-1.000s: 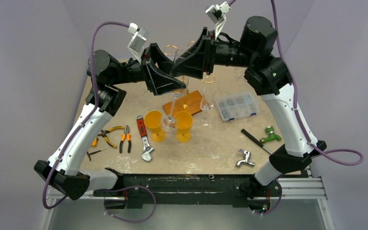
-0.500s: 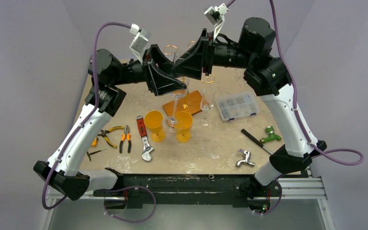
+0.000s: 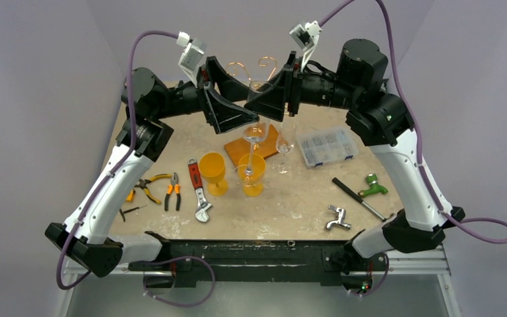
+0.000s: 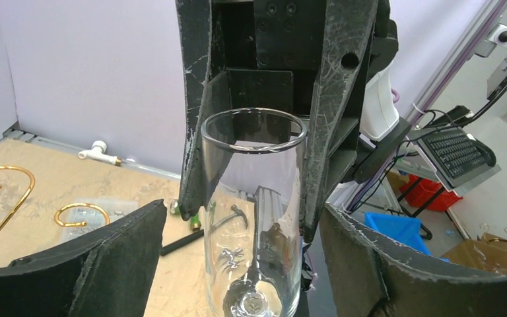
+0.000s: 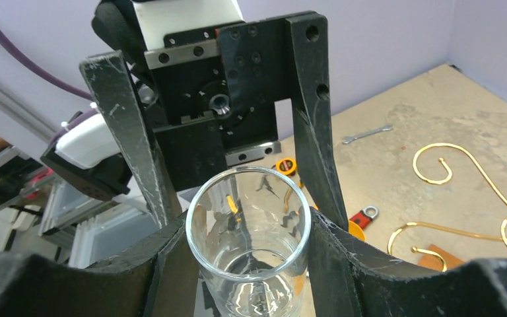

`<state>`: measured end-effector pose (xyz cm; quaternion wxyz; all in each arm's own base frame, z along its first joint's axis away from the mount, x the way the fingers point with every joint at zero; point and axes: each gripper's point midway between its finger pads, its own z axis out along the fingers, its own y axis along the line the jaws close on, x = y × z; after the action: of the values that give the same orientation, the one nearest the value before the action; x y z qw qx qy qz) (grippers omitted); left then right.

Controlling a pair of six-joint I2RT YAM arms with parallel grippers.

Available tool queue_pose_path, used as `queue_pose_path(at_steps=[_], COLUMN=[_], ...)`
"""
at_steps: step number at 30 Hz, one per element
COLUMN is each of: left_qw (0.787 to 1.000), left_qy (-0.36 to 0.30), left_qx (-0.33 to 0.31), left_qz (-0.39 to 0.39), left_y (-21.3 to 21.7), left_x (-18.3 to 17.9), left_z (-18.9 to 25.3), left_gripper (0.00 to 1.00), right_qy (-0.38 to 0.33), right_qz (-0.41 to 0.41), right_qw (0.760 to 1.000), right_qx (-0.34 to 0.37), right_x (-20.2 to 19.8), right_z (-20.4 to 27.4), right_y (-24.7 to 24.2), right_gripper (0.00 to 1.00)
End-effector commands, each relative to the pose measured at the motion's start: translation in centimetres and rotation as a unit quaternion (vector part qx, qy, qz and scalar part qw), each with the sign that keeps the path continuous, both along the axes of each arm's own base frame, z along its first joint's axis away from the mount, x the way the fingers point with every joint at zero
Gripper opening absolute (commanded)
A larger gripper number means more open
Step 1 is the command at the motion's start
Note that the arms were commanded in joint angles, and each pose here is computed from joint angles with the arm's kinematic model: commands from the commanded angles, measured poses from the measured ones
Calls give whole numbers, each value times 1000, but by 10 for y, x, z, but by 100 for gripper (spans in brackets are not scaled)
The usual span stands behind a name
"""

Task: Take the wine glass off the wine glass rack
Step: Place the wine glass at the center of the board.

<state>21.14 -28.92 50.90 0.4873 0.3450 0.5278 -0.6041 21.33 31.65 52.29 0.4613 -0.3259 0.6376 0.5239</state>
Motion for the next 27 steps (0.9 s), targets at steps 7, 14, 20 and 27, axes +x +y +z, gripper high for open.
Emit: queue_pose_path(at_steps=[7, 14, 20, 27], left_qw=[998, 997, 995, 989], left_qy=[-50, -58, -62, -70], left_qx=[-28, -28, -28, -27], left_qz=[37, 52, 76, 126], left_y=[12, 16, 20, 27], left_x=[-7, -6, -3, 8], left_z=[30, 28, 26, 25], left_gripper=[86, 86, 86, 86], right_qy=[-57, -106, -132, -122], right_qz=[-81, -150, -169, -198], right_qw=[995, 982, 976, 972], right_qx=[11, 34, 40, 11], right_x=[-12, -9, -13, -5], right_z=[2, -8, -19, -48], right_y=[-39, -66, -78, -85], right_gripper=[0, 0, 0, 0])
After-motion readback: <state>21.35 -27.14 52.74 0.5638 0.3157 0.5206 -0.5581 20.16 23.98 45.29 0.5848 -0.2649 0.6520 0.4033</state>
